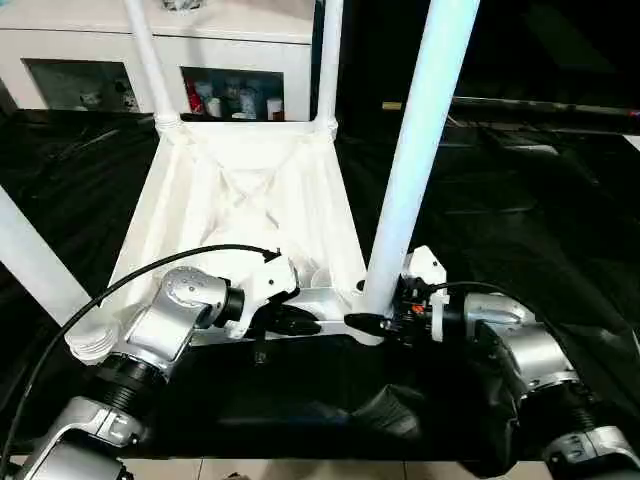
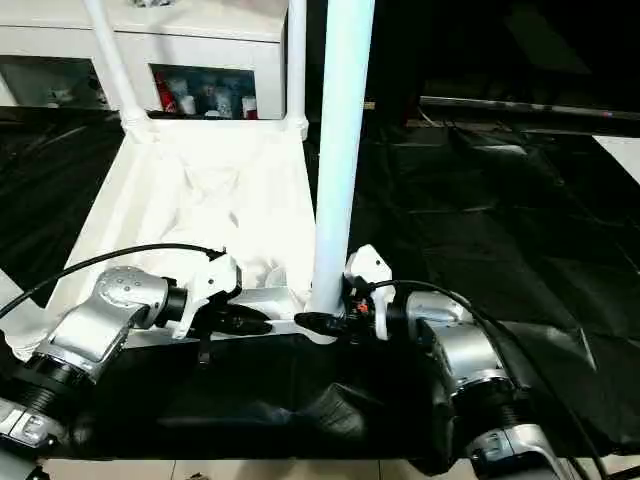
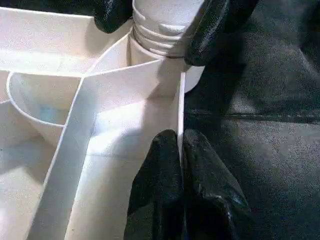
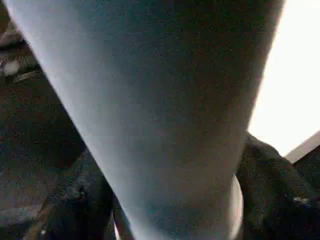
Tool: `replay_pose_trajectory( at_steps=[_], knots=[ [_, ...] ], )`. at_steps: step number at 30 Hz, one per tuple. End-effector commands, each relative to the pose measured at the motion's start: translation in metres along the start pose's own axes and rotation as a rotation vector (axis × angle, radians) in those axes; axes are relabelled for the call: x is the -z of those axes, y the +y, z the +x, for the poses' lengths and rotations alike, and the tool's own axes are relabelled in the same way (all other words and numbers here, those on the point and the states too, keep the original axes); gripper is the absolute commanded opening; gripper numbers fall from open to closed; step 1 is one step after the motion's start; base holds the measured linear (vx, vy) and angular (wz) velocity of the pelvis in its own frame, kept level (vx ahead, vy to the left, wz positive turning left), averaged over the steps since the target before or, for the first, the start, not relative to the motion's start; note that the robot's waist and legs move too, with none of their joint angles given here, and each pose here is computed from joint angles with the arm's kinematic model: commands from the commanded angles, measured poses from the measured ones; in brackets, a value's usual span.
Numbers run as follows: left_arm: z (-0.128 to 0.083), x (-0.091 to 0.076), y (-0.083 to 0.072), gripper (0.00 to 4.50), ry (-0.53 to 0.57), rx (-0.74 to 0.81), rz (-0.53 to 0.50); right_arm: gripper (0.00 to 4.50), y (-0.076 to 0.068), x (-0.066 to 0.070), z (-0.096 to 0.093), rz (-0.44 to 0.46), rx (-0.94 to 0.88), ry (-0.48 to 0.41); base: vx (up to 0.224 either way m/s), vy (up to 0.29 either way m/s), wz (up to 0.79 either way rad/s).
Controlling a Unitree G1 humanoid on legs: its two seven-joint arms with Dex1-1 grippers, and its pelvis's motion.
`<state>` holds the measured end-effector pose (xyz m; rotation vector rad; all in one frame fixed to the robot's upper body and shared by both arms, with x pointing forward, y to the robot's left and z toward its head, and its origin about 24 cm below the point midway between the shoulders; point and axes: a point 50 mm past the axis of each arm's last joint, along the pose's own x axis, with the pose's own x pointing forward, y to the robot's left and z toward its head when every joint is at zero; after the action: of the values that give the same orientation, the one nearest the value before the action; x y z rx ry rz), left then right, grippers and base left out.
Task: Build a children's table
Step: Rotate leg to tighten
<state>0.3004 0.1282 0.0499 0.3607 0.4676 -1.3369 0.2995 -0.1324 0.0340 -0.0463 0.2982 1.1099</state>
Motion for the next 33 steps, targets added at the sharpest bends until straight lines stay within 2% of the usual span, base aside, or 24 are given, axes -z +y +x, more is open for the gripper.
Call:
replay_pose_trajectory(
  at_steps=[1,7,10,18,23,25,27,30,33],
  knots=[
    [0.013,0.004,-0.003,0.0,-0.036,-0.016,-0.056,2.98,-0.006,0.003,0.001,0.01,0.102,0.001,0.0,0.0,0.0],
    [0.033,0.004,0.007,0.0,-0.003,-0.169,-0.103,2.75,-0.007,0.016,0.018,0.093,0.326,-0.004,0.0,0.0,0.0],
    [0.048,-0.001,0.014,0.0,0.023,-0.269,-0.134,2.73,-0.01,0.017,0.032,0.147,0.487,0.001,0.0,0.0,0.0],
    [0.07,-0.012,0.022,0.0,0.072,-0.411,-0.124,2.73,-0.011,0.014,0.053,0.167,0.675,0.021,0.0,0.0,0.0],
    [0.07,-0.015,0.019,0.0,0.022,-0.364,-0.122,2.73,-0.011,0.005,0.055,0.138,0.624,-0.042,0.0,0.0,0.0],
    [0.067,-0.016,0.018,0.0,-0.006,-0.333,-0.103,3.28,-0.011,-0.002,0.053,0.111,0.554,-0.091,0.0,0.0,0.0],
    [0.064,-0.015,0.019,0.0,-0.015,-0.316,-0.1,3.42,-0.011,-0.005,0.049,0.09,0.505,-0.11,0.0,0.0,0.0],
    [0.059,-0.014,0.019,0.0,-0.038,-0.284,-0.089,3.63,-0.01,-0.008,0.044,0.064,0.412,-0.11,0.0,0.0,0.0],
    [0.047,-0.014,0.017,0.0,-0.087,-0.211,-0.062,3.88,-0.007,-0.008,0.031,0.009,0.25,-0.069,0.0,0.0,0.0]
  ],
)
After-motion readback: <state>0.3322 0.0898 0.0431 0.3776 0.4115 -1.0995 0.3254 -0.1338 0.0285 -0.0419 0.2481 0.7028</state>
